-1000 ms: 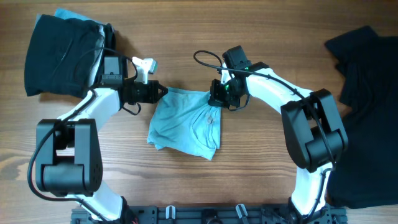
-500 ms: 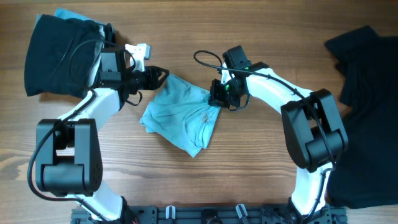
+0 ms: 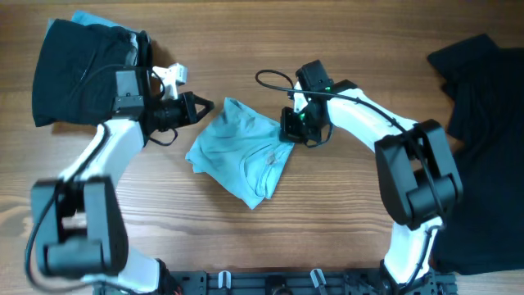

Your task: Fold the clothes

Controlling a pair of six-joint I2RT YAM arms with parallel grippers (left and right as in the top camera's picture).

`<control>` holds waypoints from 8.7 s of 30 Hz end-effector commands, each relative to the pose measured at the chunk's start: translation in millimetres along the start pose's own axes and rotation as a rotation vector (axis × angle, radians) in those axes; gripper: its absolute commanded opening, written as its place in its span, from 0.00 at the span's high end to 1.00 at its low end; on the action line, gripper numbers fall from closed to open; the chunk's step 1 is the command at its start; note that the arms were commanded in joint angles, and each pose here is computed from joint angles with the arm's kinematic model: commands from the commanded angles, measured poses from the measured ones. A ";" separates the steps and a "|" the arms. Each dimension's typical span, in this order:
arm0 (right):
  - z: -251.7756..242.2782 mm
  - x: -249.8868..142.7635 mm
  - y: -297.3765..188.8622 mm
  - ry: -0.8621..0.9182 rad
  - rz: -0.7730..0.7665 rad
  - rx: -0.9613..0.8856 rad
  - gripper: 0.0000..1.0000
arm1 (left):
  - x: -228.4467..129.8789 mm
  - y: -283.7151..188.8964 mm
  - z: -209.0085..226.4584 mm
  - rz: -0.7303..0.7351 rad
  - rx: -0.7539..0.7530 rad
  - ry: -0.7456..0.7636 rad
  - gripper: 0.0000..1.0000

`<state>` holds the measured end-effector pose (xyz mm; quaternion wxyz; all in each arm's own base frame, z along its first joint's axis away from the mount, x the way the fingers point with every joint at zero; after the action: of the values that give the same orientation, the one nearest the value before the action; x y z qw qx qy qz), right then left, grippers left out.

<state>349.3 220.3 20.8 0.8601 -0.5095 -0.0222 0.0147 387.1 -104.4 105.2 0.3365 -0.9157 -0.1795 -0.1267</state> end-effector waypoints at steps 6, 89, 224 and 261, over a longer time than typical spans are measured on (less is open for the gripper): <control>52.6 9.5 -77.2 -0.277 -0.179 0.111 0.95 | -56.0 -7.6 18.7 0.161 0.250 -0.102 0.96; 0.2 -19.1 24.4 0.072 0.105 0.033 0.96 | -121.1 108.7 43.6 0.068 0.073 -0.453 0.70; -1.9 -151.0 -367.4 -0.555 -1.244 -0.403 0.00 | -18.8 -340.2 -161.1 -0.561 0.542 0.321 0.00; -72.5 -122.3 -221.9 -0.670 -1.454 -0.333 0.00 | -18.8 -340.2 -161.1 -0.561 0.542 0.321 0.00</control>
<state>232.1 43.6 177.1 0.5177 -0.4586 -0.6002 -0.4018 211.1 26.3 410.0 0.5370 -0.6834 -0.4001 -0.2908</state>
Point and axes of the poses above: each gripper's point midway between its finger pads, its own y axis out along the fingers, its own z axis along the line the jaws close on, x = y × z, the point moved 1 cm from there along -y, back along the fingers, and after that the axes turned 4 degrees about -y, right-handed, at the moved point
